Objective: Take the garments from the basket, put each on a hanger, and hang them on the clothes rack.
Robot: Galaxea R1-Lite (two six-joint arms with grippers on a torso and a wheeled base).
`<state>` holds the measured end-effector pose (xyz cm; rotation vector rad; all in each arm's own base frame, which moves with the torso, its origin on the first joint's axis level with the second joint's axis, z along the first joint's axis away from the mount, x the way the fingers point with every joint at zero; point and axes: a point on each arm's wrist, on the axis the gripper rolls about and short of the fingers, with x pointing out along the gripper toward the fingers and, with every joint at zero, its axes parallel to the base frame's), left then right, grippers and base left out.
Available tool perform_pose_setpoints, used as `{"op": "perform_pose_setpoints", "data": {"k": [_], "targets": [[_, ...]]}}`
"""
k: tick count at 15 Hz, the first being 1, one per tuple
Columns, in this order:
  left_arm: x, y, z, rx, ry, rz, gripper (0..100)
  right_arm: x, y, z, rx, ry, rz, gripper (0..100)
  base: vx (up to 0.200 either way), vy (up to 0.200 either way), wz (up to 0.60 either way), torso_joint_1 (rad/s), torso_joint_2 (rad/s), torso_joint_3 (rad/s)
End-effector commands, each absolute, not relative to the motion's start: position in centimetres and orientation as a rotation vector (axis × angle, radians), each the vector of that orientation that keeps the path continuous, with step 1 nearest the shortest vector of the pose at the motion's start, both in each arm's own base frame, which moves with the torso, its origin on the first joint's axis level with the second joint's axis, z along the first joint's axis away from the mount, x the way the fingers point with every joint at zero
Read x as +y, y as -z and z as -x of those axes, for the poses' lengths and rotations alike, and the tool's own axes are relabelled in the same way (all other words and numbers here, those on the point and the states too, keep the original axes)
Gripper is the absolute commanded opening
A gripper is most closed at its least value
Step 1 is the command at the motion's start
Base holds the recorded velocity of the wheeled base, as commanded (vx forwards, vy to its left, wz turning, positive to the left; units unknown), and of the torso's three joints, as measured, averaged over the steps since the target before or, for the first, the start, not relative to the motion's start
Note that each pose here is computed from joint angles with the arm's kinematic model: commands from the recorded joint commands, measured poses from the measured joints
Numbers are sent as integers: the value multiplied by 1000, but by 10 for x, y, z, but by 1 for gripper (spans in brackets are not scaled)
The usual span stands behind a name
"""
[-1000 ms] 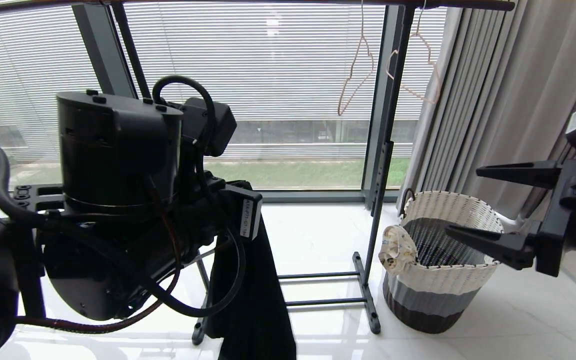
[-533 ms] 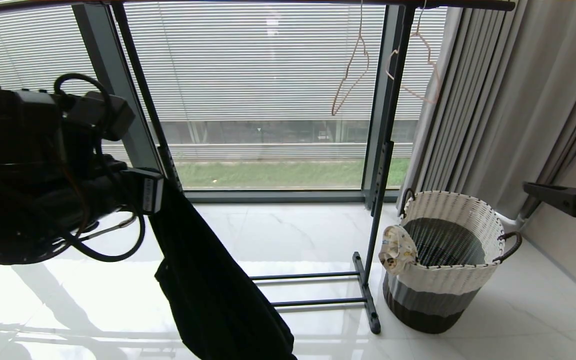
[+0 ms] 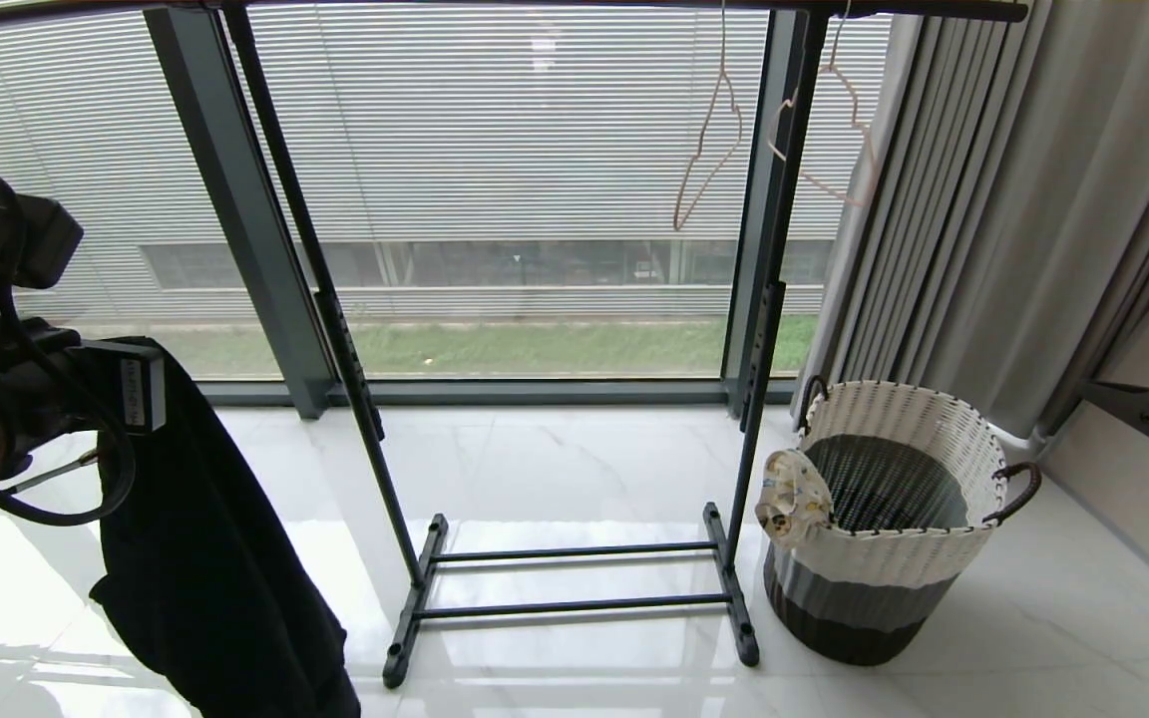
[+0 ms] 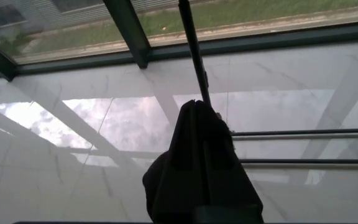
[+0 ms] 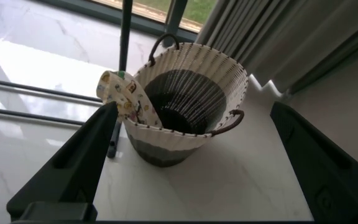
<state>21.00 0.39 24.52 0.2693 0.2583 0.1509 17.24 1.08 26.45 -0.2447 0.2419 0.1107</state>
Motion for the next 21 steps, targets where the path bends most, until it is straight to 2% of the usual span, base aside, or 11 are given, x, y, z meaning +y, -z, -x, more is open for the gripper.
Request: {"op": "perform_pose_setpoints", "data": {"k": [1,3,13,21], "targets": [[4,-246,-209,256,-155,-270,0,11,-263,-175,251,-112,245,100,0,0,0,0,0,0],[4,-245,-210,259,-153,-268,0,11,-261,-178,259,-112,245,100,0,0,0,0,0,0],[5,-239,-207,276,-151,-269,0,10,-246,-183,227,-102,286,100,200,0,0,4,1,2],[12,-242,-207,257,-190,-269,0,11,-243,-201,221,-72,288,100,0,0,0,16,-48,-35]]}}
